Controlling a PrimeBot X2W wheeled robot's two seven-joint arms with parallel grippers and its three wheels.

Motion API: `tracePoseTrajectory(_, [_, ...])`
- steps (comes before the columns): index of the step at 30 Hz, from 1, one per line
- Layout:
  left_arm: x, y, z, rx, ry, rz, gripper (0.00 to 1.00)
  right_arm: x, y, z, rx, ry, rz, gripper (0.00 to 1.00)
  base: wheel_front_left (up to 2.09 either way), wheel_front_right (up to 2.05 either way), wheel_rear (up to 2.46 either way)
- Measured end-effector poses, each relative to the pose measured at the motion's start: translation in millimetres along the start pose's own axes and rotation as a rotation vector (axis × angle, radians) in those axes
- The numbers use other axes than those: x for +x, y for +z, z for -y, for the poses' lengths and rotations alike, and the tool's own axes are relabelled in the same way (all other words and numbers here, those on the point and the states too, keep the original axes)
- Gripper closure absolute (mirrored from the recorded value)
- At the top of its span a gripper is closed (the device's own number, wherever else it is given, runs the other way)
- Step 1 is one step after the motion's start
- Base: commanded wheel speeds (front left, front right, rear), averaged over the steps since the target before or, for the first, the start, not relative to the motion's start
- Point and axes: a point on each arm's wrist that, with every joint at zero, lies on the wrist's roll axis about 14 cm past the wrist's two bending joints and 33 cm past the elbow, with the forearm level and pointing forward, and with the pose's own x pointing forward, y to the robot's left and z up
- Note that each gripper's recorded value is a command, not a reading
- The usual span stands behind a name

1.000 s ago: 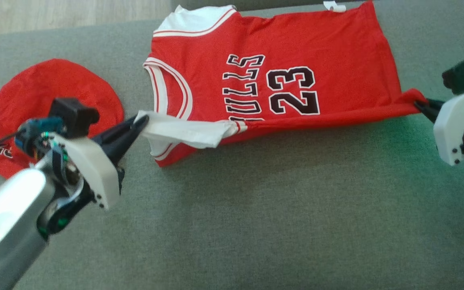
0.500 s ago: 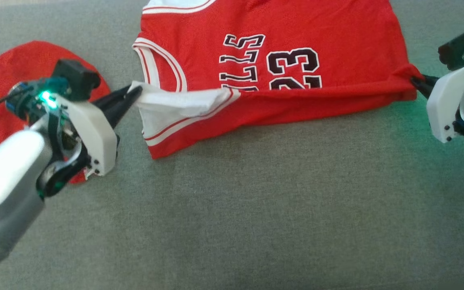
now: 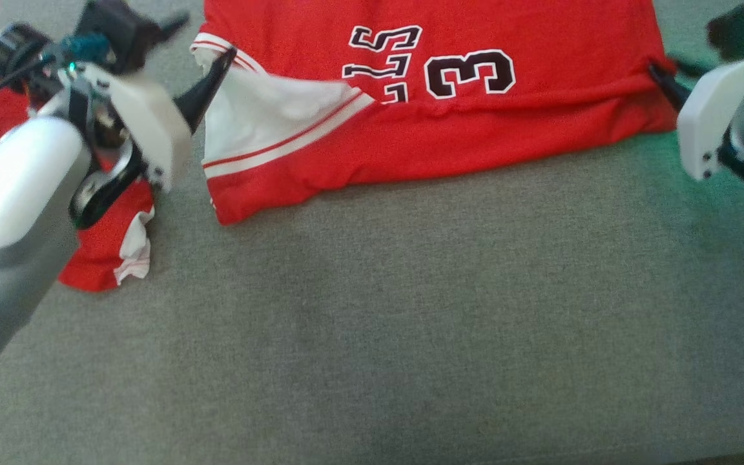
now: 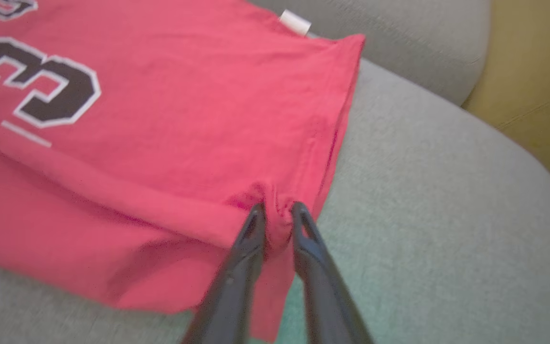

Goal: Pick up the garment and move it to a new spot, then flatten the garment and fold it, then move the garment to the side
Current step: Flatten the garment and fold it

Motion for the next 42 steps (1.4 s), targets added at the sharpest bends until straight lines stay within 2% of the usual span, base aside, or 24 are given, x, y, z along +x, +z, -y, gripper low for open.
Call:
tracePoseTrajectory(5, [9,50,-17,-0.050,0.118,0.237,0.00,-4,31,26,0.055,-0.090,0.160,0.00,0.00,0.00,0.00])
tracePoseTrajectory(9, [-10,89,-38,-0.092,0.235,0.458,0.00,-24,68,48,0.114,-0.171,0.383,0.00,0.00,0.00,0.00])
tracePoseTrajectory(13, [-39,118,-44,-0.117,0.311,0.620,0.00,-49,102,56,0.190,-0.212,0.543,0.00,0.00,0.00,0.00])
tracePoseTrajectory(15, [-50,123,-40,-0.150,0.327,0.663,0.00,-70,132,63,0.238,-0.220,0.661,0.00,0.00,0.00,0.00])
tracePoseTrajectory(16, [-65,127,-33,-0.200,0.346,0.717,0.00,-100,159,74,0.273,-0.242,0.790,0.00,0.00,0.00,0.00])
tracePoseTrajectory(17, [-81,128,-26,-0.251,0.373,0.768,0.00,-124,164,81,0.289,-0.273,0.878,0.00,0.00,0.00,0.00])
tracePoseTrajectory(20, [-97,110,-9,-0.304,0.402,0.784,0.00,-135,127,73,0.324,-0.312,0.888,0.00,0.00,0.00,0.00])
tracePoseTrajectory(23, [-104,84,17,-0.354,0.407,0.758,0.00,-129,74,40,0.358,-0.317,0.827,0.00,0.00,0.00,0.00])
tracePoseTrajectory(26, [-109,59,38,-0.390,0.417,0.723,0.00,-128,43,5,0.381,-0.305,0.790,0.00,0.00,0.00,0.00])
tracePoseTrajectory(32, [-111,32,68,-0.446,0.407,0.682,0.00,-138,22,-27,0.400,-0.314,0.785,0.00,0.00,0.00,0.00])
tracePoseTrajectory(42, [-85,-1,66,-0.483,0.406,0.582,0.00,-131,27,-40,0.383,-0.300,0.776,0.00,0.00,0.00,0.00])
